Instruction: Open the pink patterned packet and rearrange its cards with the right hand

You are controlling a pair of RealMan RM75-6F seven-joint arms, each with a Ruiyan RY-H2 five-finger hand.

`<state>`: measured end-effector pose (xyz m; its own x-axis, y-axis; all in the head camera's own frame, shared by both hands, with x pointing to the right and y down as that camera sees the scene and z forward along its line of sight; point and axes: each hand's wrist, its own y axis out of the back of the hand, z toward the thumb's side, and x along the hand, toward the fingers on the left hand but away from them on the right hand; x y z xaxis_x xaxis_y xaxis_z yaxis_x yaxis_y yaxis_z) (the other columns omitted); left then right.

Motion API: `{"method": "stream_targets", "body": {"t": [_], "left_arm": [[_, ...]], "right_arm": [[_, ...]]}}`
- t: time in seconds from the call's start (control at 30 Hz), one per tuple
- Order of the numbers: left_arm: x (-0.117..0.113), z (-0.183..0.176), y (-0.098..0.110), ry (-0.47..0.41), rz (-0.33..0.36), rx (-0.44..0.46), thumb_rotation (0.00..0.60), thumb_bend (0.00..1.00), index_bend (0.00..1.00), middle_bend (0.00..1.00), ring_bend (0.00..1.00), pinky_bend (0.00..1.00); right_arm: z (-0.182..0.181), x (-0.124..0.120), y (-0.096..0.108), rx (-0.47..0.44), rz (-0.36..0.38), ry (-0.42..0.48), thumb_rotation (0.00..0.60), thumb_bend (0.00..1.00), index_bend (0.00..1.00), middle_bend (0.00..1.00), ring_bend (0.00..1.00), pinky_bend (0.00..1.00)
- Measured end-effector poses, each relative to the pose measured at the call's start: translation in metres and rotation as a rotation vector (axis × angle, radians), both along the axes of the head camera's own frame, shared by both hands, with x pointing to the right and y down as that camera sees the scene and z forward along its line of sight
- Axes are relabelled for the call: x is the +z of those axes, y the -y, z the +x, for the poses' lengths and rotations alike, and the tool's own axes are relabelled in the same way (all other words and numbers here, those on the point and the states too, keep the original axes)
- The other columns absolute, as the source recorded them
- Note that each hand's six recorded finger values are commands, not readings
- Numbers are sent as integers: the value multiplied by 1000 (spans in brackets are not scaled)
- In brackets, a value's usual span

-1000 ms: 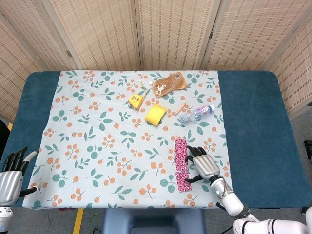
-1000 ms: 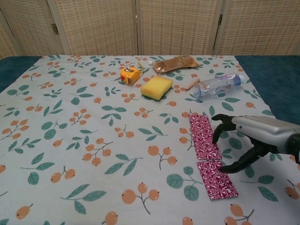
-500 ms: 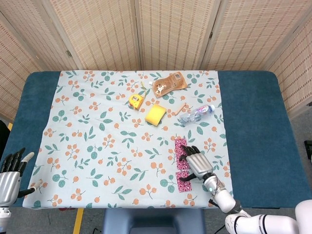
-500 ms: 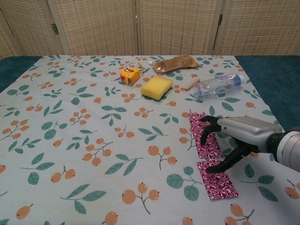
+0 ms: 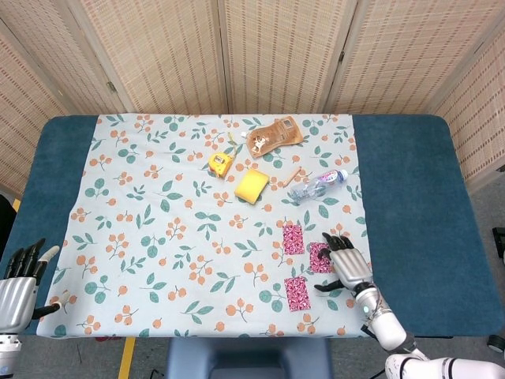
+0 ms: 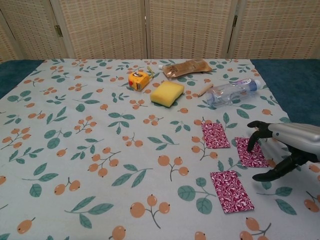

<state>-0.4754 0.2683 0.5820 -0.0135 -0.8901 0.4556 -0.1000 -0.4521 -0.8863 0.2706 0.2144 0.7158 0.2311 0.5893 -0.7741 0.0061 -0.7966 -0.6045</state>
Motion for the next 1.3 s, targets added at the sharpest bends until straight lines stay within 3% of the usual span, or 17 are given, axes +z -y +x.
{"method": "stream_targets", "body": {"t": [0.6, 0.9, 1.3], "left_arm": [[-4, -2, -2, 6, 3, -8, 600, 258, 168, 0, 32, 0], [-8, -2, -3, 9, 7, -11, 600, 258, 174, 0, 37, 0], [-11, 1, -4, 12, 7, -8, 600, 258, 176, 0, 39, 0]], "right_arm": [[-7, -18, 6, -37, 44, 74, 411, 144, 307, 0, 0, 0], [-15, -22, 1, -104, 16, 93, 421, 145, 306, 0, 0, 0], [-7, -15, 23, -92, 41, 51, 480, 145, 290, 0, 0, 0]]}}
